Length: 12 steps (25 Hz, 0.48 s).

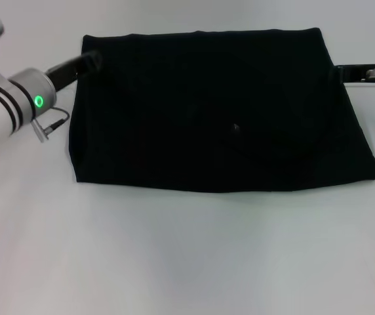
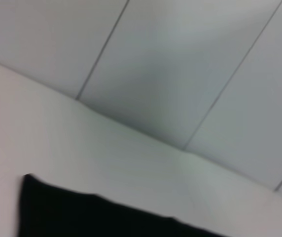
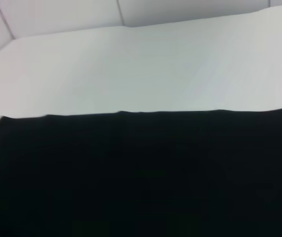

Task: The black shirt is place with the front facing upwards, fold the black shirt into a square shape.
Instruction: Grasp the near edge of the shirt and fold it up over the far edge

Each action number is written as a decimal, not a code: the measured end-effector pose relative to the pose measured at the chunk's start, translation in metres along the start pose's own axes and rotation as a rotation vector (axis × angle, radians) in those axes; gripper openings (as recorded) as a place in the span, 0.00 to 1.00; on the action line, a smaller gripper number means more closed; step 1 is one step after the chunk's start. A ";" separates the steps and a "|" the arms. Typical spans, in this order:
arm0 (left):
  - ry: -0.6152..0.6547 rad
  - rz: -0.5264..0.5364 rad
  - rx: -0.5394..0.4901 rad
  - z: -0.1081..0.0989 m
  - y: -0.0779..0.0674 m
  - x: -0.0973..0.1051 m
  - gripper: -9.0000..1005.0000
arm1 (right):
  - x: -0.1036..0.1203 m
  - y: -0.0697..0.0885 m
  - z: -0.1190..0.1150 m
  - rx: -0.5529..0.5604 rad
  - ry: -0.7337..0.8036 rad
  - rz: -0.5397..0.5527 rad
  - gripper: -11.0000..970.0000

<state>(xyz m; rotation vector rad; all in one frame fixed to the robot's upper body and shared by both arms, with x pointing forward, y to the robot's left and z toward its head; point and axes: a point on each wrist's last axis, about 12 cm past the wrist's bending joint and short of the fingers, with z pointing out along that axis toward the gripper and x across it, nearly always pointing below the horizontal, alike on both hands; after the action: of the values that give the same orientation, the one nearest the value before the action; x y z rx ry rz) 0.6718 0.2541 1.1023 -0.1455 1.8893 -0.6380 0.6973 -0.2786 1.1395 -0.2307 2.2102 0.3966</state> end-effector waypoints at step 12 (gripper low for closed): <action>0.025 0.061 -0.013 0.003 -0.005 0.018 0.08 | 0.025 0.006 0.015 0.045 -0.023 0.000 0.08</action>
<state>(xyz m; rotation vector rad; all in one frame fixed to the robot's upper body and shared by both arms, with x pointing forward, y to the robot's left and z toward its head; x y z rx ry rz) 0.6658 0.2420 1.0888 -0.0889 1.9148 -0.5885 0.6908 -0.2687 1.1126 -0.2013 2.1944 0.3476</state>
